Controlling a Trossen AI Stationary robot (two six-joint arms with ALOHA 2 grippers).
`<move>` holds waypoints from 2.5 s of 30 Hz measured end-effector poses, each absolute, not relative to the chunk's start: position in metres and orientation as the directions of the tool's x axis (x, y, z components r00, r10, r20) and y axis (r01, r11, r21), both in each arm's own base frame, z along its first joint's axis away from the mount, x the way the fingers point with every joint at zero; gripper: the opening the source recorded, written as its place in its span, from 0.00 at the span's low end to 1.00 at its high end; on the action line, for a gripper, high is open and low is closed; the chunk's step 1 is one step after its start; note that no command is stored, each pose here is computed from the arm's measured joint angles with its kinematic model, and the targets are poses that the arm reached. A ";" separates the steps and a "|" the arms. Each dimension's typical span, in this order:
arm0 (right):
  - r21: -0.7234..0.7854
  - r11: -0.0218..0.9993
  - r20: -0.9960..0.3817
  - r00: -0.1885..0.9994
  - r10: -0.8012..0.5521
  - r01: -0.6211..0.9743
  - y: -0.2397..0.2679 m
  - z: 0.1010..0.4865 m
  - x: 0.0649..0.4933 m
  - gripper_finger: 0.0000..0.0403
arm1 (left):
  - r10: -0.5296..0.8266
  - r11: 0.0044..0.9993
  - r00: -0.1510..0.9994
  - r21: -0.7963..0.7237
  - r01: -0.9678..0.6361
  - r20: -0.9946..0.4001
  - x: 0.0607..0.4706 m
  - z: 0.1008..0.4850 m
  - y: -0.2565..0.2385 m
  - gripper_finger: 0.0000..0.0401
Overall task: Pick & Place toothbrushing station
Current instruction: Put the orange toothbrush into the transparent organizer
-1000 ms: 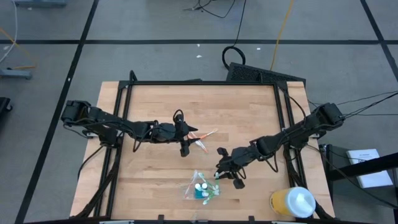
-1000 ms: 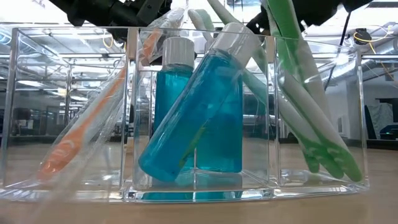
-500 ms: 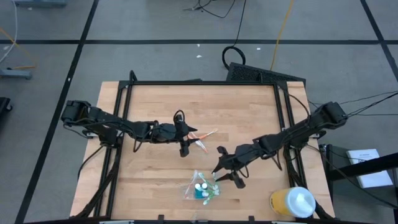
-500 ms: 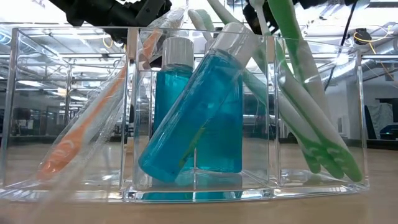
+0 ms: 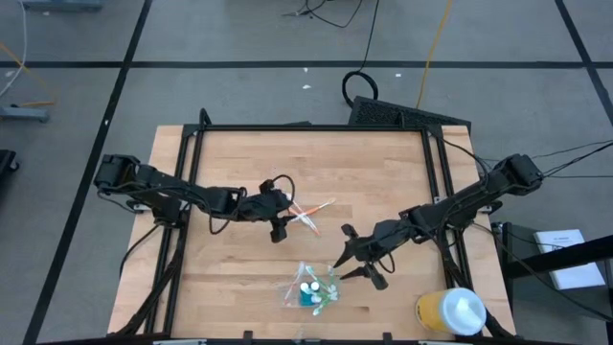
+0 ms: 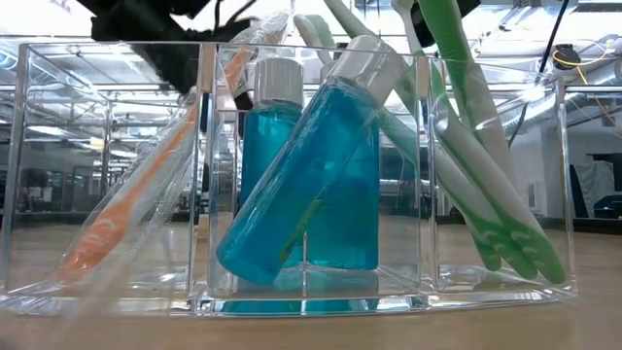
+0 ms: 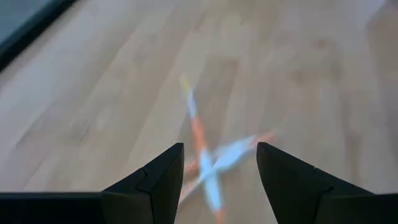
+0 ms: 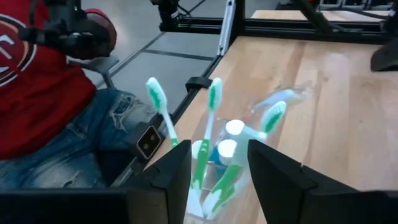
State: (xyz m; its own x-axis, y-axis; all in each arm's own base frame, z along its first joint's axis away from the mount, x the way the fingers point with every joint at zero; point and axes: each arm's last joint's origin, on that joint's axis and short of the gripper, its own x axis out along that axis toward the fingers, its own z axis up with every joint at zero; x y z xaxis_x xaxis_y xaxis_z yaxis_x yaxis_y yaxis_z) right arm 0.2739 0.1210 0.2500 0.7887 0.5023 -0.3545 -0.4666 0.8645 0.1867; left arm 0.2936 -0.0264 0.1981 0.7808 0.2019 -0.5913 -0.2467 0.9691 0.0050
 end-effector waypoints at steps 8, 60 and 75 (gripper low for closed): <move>0.186 0.872 -0.351 0.799 0.489 -0.452 0.116 0.250 0.276 0.36 | 0.334 0.917 0.568 0.118 -0.382 -0.752 0.275 0.179 -0.002 0.52; 0.173 0.872 -0.360 0.795 0.488 -0.457 0.117 0.249 0.275 0.34 | 0.026 0.997 0.517 -0.013 -0.072 -0.855 0.282 0.109 0.036 0.07; 0.087 0.952 -0.358 0.883 0.304 -0.292 0.108 0.249 0.279 0.33 | 0.052 0.998 0.831 0.011 -0.055 -0.554 0.263 0.211 0.028 0.06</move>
State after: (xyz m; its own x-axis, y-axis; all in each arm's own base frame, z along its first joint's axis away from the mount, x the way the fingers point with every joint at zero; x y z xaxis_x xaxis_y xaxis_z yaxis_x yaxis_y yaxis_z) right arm 0.2792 0.1081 0.2492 0.8831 0.3037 -0.3575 -0.2923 0.9524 0.0870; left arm 0.2635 0.0282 0.2111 0.8309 0.0518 -0.5540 -0.0547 0.9984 0.0114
